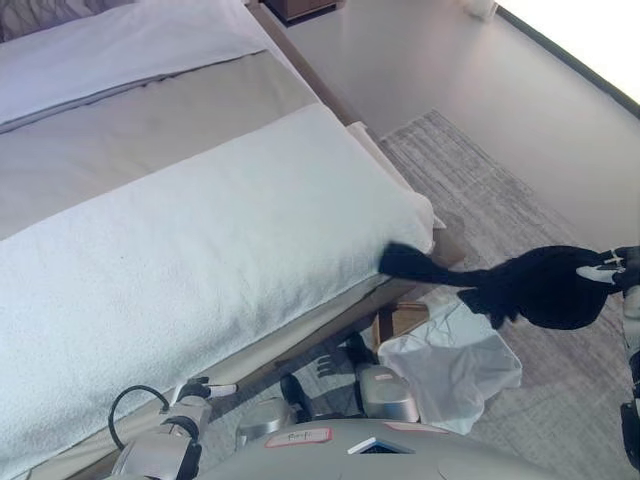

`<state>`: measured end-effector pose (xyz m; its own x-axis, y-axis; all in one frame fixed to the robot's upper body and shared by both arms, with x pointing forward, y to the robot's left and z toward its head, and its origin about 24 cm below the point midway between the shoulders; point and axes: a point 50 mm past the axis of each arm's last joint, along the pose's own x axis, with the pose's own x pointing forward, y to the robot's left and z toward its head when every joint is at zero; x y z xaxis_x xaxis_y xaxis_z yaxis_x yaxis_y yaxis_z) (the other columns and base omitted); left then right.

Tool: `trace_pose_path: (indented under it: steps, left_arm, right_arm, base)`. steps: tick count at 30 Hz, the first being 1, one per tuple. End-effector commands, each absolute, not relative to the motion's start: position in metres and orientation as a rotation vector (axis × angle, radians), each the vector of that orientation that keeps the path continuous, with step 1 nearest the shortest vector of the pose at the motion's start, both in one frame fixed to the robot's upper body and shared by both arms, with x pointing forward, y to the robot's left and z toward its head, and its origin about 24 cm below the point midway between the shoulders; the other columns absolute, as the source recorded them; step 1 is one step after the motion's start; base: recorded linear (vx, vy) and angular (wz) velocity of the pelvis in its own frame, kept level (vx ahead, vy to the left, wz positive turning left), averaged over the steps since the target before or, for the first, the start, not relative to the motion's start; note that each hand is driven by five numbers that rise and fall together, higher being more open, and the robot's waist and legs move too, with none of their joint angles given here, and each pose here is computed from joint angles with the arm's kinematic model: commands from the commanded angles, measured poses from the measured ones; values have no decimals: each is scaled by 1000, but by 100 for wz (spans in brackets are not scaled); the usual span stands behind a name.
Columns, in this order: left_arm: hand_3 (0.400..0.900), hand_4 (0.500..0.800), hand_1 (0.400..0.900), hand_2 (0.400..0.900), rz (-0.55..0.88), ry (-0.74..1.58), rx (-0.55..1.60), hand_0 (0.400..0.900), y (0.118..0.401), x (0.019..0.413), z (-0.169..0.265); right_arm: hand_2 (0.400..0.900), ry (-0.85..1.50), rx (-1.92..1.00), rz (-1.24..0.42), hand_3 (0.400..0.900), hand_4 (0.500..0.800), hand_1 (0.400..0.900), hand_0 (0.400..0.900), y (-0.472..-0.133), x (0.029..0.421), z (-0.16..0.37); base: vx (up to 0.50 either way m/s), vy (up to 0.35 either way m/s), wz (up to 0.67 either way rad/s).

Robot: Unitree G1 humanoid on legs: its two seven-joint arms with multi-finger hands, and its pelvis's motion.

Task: Put the clothes on the bed into the basket.

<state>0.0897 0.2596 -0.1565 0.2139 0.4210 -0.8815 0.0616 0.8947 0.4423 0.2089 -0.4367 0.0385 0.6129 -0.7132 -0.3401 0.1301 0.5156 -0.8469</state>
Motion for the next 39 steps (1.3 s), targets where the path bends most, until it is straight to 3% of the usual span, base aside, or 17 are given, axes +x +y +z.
trace_pose_path:
  steps: [1, 26, 27, 32, 39]
  left_arm:
    - [900, 800, 900, 900, 255, 1350, 512, 900, 270, 92, -153]
    - [900, 800, 900, 900, 181, 1338, 547, 900, 262, 101, -154]
    - [900, 800, 900, 900, 180, 1337, 550, 900, 262, 102, -153]
    - [900, 800, 900, 900, 158, 1314, 581, 900, 267, 111, -150]
    - [900, 800, 900, 900, 174, 1311, 590, 900, 272, 113, -147]
  right_arm:
    - [400, 520, -953, -747, 400, 500, 400, 400, -461, 230, 115]
    - [400, 883, -809, -636, 400, 500, 400, 400, -450, 220, 48]
    - [900, 912, -809, -621, 900, 800, 900, 900, -448, 218, 43]
    - [900, 1053, -769, -569, 900, 800, 900, 900, -441, 203, 19]
    - [900, 1067, -763, -516, 900, 800, 900, 900, -431, 206, 8]
  base:
    - [-9, 0, -13]
    - [2, -13, 2]
    - [0, -28, 10]
    - [11, -28, 12]
    - [1, -6, 2]
